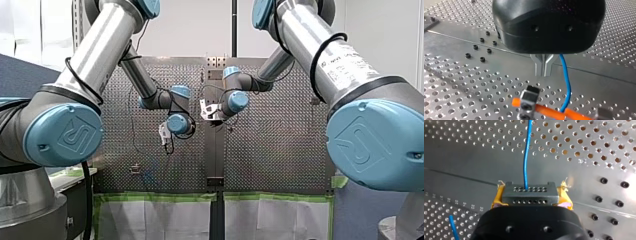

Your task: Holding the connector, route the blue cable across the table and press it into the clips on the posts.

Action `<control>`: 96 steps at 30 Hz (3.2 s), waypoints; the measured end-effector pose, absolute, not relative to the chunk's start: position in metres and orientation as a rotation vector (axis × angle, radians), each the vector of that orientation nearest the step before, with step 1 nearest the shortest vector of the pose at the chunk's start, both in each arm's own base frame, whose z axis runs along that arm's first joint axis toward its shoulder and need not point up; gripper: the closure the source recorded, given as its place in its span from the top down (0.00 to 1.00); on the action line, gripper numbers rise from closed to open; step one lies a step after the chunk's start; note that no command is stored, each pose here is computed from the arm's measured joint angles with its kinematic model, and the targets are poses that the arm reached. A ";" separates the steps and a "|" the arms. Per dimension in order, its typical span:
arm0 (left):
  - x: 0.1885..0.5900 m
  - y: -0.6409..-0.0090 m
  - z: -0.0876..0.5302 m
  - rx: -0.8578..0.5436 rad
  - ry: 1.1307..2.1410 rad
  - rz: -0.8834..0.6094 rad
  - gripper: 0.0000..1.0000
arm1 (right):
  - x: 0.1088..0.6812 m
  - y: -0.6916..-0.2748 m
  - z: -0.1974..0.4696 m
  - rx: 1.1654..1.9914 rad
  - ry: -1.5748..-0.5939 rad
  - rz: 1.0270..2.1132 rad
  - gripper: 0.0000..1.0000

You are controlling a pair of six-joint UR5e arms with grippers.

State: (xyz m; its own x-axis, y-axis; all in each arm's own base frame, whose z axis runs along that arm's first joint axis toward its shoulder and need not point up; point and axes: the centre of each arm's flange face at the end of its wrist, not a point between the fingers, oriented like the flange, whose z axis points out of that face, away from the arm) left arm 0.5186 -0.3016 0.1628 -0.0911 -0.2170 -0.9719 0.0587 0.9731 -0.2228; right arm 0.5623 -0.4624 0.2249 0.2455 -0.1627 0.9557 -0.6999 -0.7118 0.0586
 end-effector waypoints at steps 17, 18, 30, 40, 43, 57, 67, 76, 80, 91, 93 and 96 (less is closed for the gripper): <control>0.515 -0.294 0.160 -0.164 1.676 -0.172 0.18 | 0.562 -0.462 0.224 2.045 -0.785 1.479 0.00; 0.515 -0.294 0.160 -0.164 1.677 -0.171 0.18 | 0.562 -0.462 0.224 2.045 -0.785 1.479 0.00; 0.514 -0.294 0.160 -0.169 1.677 -0.173 0.00 | 0.562 -0.462 0.224 2.046 -0.785 1.478 0.00; 0.514 -0.294 0.160 -0.170 1.679 -0.173 0.00 | 0.559 -0.466 0.225 2.039 -0.792 1.475 0.00; 0.513 -0.294 0.162 -0.169 1.681 -0.172 0.00 | 0.558 -0.468 0.225 2.038 -0.795 1.474 0.00; 0.509 -0.297 0.174 -0.171 1.670 -0.175 0.00 | 0.556 -0.470 0.225 2.035 -0.797 1.474 0.00; 0.507 -0.297 0.187 -0.190 1.647 -0.169 0.00 | 0.554 -0.471 0.237 2.017 -0.794 1.486 0.00; 0.500 -0.299 0.228 -0.190 1.598 -0.191 0.00 | 0.550 -0.465 0.285 1.948 -0.794 1.556 0.00; 0.495 -0.299 0.248 -0.192 1.577 -0.200 0.00 | 0.549 -0.460 0.309 1.917 -0.794 1.592 0.00; 0.481 -0.297 0.303 -0.195 1.500 -0.228 0.00 | 0.539 -0.440 0.377 1.835 -0.829 1.708 0.00; 0.479 -0.296 0.312 -0.197 1.484 -0.234 0.00 | 0.536 -0.436 0.391 1.821 -0.826 1.722 0.00; 0.475 -0.294 0.328 -0.202 1.457 -0.245 0.00 | 0.532 -0.430 0.409 1.799 -0.817 1.741 0.00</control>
State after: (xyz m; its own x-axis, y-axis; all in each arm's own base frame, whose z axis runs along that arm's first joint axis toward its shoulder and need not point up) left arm 0.4747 -0.2944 0.3278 0.0966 -0.2858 -0.9534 0.0418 0.9582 -0.2830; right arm 0.5322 -0.4302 0.4086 0.0009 -0.0755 0.9971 -0.7186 -0.6935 -0.0519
